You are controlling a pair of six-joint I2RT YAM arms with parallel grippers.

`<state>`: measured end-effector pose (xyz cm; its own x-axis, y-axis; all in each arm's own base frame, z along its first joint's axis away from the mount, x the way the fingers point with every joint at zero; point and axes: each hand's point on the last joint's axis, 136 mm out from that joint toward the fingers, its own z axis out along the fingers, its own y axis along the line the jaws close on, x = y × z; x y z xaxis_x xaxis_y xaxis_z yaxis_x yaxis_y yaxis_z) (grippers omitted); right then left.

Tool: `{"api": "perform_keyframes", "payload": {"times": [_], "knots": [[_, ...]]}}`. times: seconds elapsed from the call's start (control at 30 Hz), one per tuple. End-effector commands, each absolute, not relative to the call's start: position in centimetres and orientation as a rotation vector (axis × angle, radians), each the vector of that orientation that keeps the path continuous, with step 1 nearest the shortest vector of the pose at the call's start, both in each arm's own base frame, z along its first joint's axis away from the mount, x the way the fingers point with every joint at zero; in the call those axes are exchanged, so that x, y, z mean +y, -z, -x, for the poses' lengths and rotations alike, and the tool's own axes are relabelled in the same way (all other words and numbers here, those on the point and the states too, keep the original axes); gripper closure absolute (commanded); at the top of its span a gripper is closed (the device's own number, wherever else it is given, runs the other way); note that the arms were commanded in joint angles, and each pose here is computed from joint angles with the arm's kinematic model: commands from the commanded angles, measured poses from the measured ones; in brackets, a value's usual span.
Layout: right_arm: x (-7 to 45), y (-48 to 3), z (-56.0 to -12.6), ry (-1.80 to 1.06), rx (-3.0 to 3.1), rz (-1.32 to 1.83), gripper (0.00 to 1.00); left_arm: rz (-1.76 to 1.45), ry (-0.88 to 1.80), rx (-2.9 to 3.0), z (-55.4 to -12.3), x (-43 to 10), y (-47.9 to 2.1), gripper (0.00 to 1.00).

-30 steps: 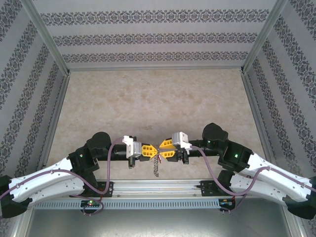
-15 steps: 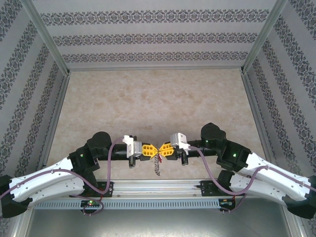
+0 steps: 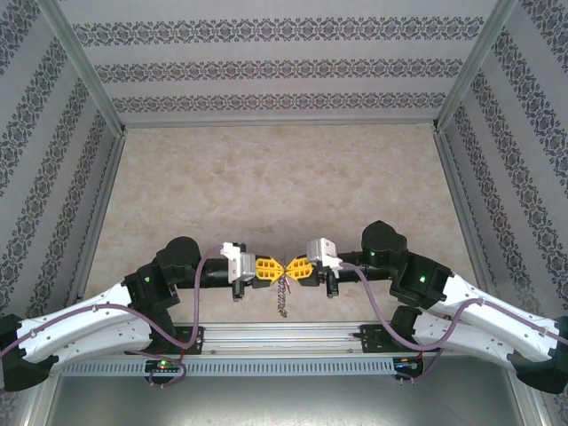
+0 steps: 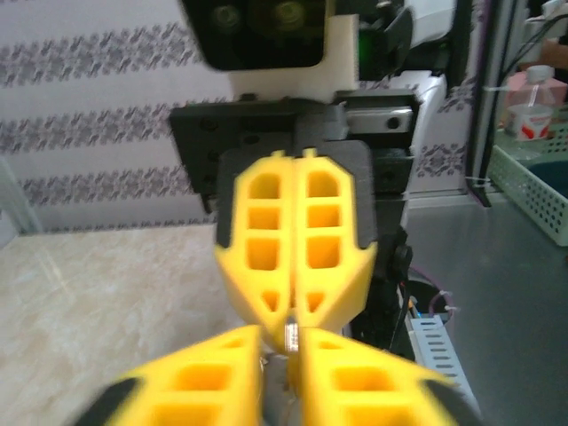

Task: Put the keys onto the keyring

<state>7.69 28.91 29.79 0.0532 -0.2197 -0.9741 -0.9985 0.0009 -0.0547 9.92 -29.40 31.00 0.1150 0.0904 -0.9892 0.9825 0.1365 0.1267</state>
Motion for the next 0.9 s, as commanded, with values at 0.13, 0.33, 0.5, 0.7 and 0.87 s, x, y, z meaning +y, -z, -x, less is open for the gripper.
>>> {"api": "perform_keyframes", "payload": {"times": [0.13, 0.33, 0.5, 0.7, 0.87], "knots": [[27.7, -29.3, -10.2, -0.893, 1.507, 1.354, 1.0, -1.204, 0.763, 1.439, -12.4, -27.6, -30.9, 0.65], [27.3, -27.8, -11.4, -0.803, 1.678, 1.415, 1.0, -1.274, 0.7, 1.556, -13.2, -28.2, -29.5, 0.65], [27.3, -26.9, -11.4, -0.787, 1.737, 1.464, 1.0, -1.319, 0.702, 1.61, -13.6, -29.4, -28.8, 0.65], [27.5, -27.1, -11.3, -0.811, 1.736, 1.473, 1.0, -1.343, 0.707, 1.637, -13.7, -30.0, -27.9, 0.69], [27.8, -27.0, -11.3, -0.832, 1.734, 1.484, 1.0, -1.355, 0.722, 1.644, -13.5, -30.3, -27.5, 0.69]]}}
